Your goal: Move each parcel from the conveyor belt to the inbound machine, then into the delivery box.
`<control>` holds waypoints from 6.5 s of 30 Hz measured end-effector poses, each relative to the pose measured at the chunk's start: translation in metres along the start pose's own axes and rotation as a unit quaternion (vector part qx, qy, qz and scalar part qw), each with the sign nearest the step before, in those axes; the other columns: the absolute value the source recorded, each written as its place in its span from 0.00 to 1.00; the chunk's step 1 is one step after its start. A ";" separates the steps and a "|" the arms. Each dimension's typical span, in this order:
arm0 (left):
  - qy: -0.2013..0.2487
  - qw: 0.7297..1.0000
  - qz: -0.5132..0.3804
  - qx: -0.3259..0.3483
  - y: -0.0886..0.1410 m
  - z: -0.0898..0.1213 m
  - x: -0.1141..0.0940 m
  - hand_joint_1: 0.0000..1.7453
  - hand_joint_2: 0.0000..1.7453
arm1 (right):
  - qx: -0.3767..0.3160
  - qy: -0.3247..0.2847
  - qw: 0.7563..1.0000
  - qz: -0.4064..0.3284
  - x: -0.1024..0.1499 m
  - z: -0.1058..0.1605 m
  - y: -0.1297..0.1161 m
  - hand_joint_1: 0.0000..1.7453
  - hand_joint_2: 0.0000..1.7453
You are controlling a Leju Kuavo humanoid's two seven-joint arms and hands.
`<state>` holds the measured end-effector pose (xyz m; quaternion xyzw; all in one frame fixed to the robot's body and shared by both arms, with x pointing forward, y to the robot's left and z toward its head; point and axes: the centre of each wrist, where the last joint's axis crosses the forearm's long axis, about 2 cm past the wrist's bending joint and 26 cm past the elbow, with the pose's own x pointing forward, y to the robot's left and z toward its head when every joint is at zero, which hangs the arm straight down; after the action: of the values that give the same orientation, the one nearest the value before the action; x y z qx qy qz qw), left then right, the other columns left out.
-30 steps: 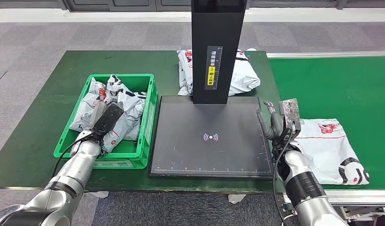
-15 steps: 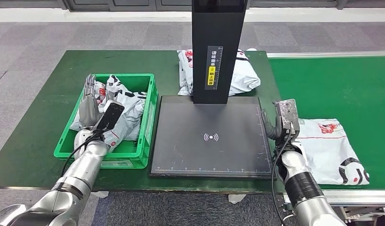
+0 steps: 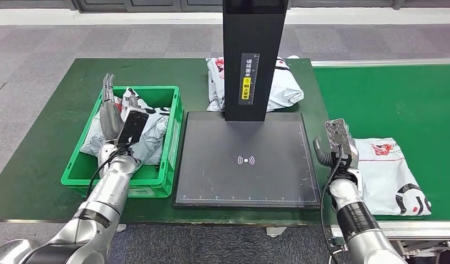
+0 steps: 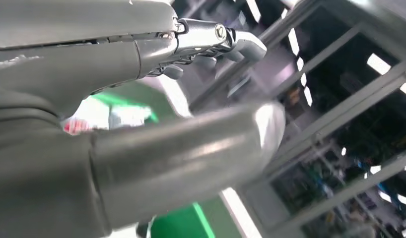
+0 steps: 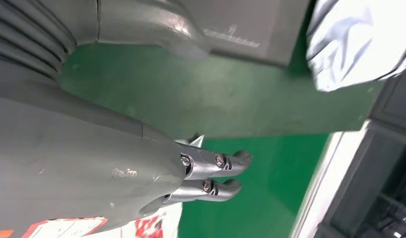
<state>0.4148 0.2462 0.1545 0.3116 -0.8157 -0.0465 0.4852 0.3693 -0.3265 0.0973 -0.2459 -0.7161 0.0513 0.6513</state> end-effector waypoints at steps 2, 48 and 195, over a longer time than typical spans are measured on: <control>0.025 0.999 0.043 -0.024 -0.007 0.002 0.005 0.00 1.00 | -0.008 0.017 1.000 0.023 -0.004 -0.001 -0.006 0.00 1.00; 0.078 0.940 0.251 -0.217 -0.091 0.031 0.070 0.00 1.00 | 0.273 0.325 0.889 0.171 -0.086 -0.004 -0.118 1.00 1.00; -0.099 0.876 -0.002 -0.471 -0.102 0.085 0.047 1.00 1.00 | 0.065 -0.051 0.961 -0.263 0.022 -0.006 0.055 0.00 1.00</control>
<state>0.3769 0.1189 0.1076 0.0413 -0.7406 -0.4570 0.4909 0.3897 -0.2710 0.0970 -0.0033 -0.7831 -0.0629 0.6187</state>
